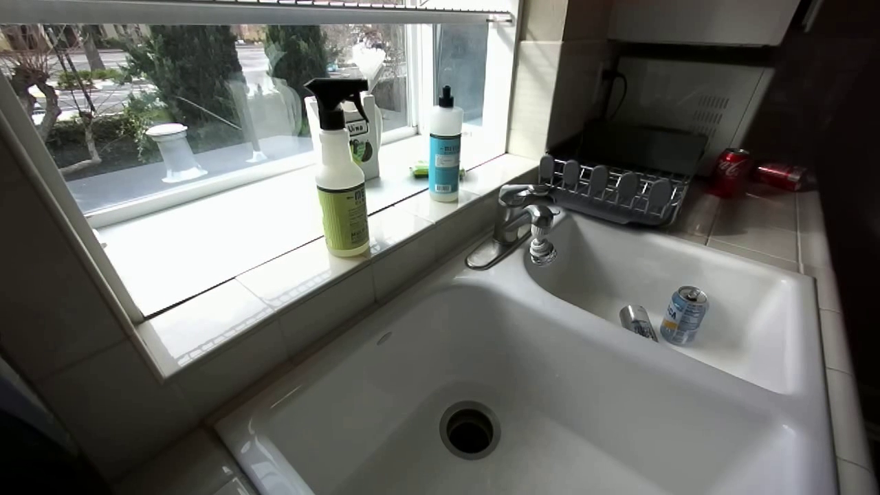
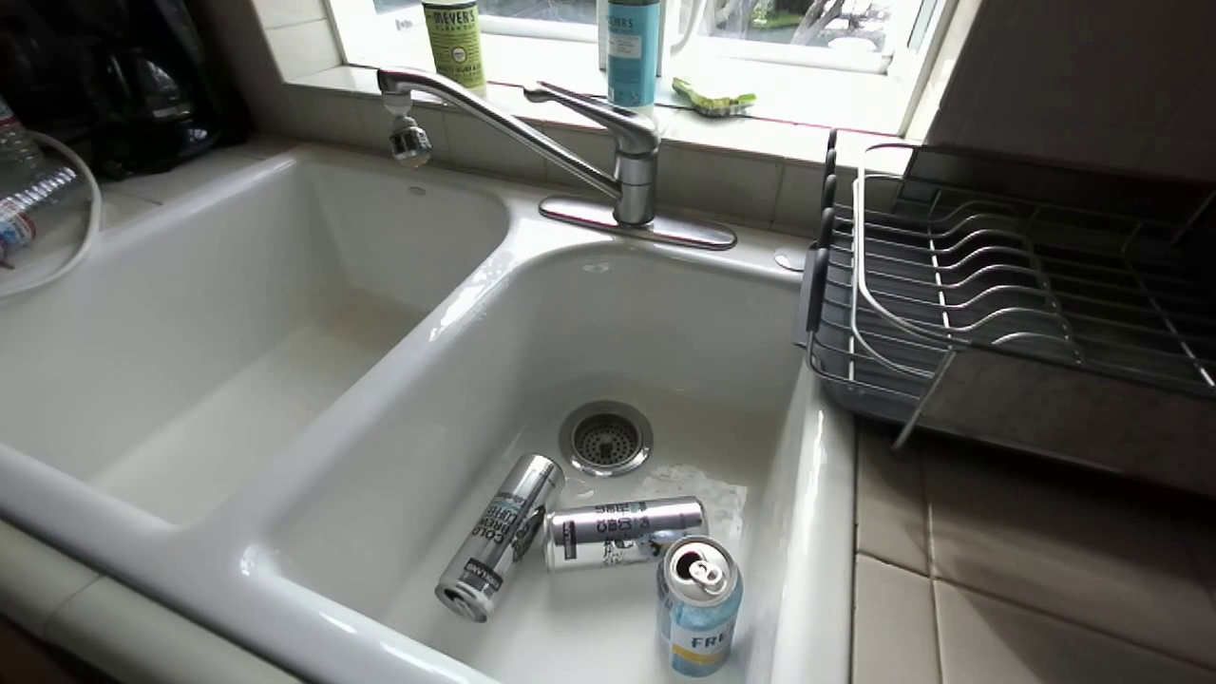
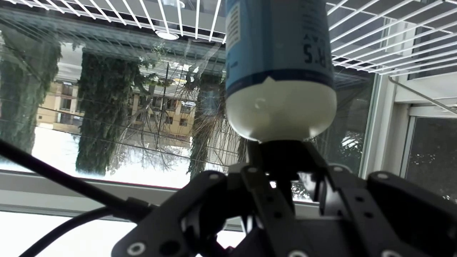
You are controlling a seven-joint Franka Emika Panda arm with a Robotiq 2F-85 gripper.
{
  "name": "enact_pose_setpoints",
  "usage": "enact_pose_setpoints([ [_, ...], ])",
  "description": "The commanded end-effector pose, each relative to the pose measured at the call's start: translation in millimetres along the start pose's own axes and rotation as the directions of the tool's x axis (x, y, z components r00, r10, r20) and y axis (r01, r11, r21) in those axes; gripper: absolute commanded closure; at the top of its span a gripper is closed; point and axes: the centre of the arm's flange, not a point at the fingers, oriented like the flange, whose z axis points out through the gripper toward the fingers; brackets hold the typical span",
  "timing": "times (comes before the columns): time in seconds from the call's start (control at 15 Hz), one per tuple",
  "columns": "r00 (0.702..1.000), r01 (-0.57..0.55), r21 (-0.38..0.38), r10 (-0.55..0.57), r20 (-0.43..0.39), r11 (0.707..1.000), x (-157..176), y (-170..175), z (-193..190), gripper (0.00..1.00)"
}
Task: Put the bottle on the top shelf
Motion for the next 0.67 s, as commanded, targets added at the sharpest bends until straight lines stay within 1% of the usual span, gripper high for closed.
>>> enact_pose_setpoints([
  [0.0, 1.000, -0.018, 0.003, 0.018, -0.010, 1.000, 27, 9, 23, 0.92],
  [0.27, 0.999, -0.034, -0.002, 0.034, 0.005, 0.999, 30, 16, 36, 0.92],
  [0.6, 0.999, -0.041, 0.002, 0.041, 0.028, 0.999, 25, 19, 52, 0.92],
])
